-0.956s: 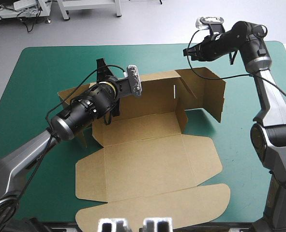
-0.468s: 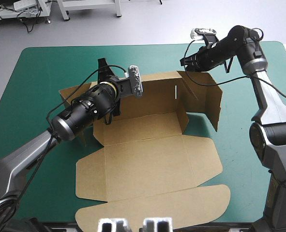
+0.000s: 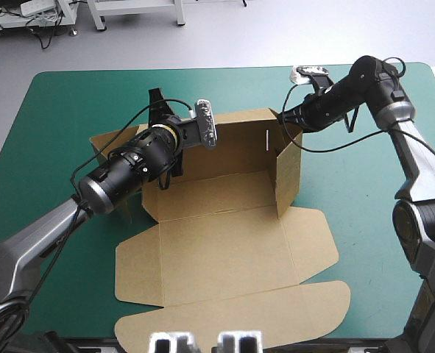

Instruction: Fold the box

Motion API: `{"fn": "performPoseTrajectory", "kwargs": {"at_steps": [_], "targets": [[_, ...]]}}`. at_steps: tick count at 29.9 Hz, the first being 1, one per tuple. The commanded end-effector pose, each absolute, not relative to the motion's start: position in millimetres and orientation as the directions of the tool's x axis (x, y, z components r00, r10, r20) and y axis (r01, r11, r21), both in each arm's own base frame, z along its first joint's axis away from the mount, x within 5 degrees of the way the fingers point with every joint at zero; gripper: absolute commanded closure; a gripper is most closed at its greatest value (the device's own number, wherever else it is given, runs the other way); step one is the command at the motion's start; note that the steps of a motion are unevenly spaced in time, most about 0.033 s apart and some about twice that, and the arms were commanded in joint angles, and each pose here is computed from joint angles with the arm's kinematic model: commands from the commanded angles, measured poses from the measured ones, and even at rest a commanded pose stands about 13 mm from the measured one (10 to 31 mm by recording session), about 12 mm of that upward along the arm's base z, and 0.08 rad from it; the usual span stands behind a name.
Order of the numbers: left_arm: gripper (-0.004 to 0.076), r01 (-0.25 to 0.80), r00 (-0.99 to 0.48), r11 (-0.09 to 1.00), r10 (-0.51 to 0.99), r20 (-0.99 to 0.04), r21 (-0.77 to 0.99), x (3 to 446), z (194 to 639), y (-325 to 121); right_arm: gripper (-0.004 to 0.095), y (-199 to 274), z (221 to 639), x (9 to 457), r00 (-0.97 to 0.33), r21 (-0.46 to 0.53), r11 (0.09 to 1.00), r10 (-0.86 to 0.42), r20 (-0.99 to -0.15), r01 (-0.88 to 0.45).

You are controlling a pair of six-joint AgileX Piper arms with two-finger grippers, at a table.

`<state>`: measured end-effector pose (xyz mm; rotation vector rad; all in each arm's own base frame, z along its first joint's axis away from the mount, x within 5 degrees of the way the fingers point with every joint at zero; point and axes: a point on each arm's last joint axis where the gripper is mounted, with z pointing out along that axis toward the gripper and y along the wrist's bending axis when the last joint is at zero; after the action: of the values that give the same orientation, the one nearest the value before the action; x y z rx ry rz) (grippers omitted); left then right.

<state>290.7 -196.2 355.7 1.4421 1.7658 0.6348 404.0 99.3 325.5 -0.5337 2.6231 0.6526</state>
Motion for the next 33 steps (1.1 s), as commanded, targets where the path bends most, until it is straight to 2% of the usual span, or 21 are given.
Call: {"fn": "performPoseTrajectory", "kwargs": {"at_steps": [1, 8, 13, 20, 25, 28, 33], "targets": [[0.0734, 0.526, -0.036, 0.261, 0.958, -0.286, 0.809, 284.1, 381.2, -193.2, 0.0928, 97.1, 353.9, 383.0, -0.806, 0.359, 0.794, -0.257, -0.533, -0.491], [0.0734, 0.545, -0.050, 0.272, 0.955, -0.293, 0.793, 282.9, 379.3, -193.2, 0.0928, 95.8, 339.5, 355.5, -0.683, 0.289, 0.764, -0.256, -0.684, -0.576], [0.0734, 0.557, -0.042, 0.264, 0.956, -0.290, 0.788, 282.2, 378.4, -193.9, 0.0928, 89.5, 307.9, 326.4, -0.621, 0.225, 0.778, -0.252, -0.743, -0.586], [0.0734, 0.568, -0.024, 0.242, 0.960, -0.277, 0.787, 281.6, 377.7, -194.8, 0.0928, 87.8, 282.3, 298.7, -0.537, 0.158, 0.740, -0.306, -0.786, -0.653], [0.0734, 0.642, 0.013, 0.205, 0.960, -0.279, 0.738, 275.0, 371.6, -201.6, 0.0904, 88.6, 281.8, 297.3, -0.510, 0.131, 0.716, -0.344, -0.788, -0.685], [0.0734, 0.643, 0.033, 0.183, 0.964, -0.265, 0.744, 270.7, 371.7, -206.8, 0.0782, 89.3, 282.2, 295.9, -0.499, 0.124, 0.701, -0.360, -0.789, -0.702], [0.0734, 0.667, 0.064, 0.118, 0.975, -0.214, 0.736, 263.9, 366.5, -215.2, 0.0451, 89.4, 284.0, 292.1, -0.479, 0.103, 0.678, -0.395, -0.784, -0.728]]}}
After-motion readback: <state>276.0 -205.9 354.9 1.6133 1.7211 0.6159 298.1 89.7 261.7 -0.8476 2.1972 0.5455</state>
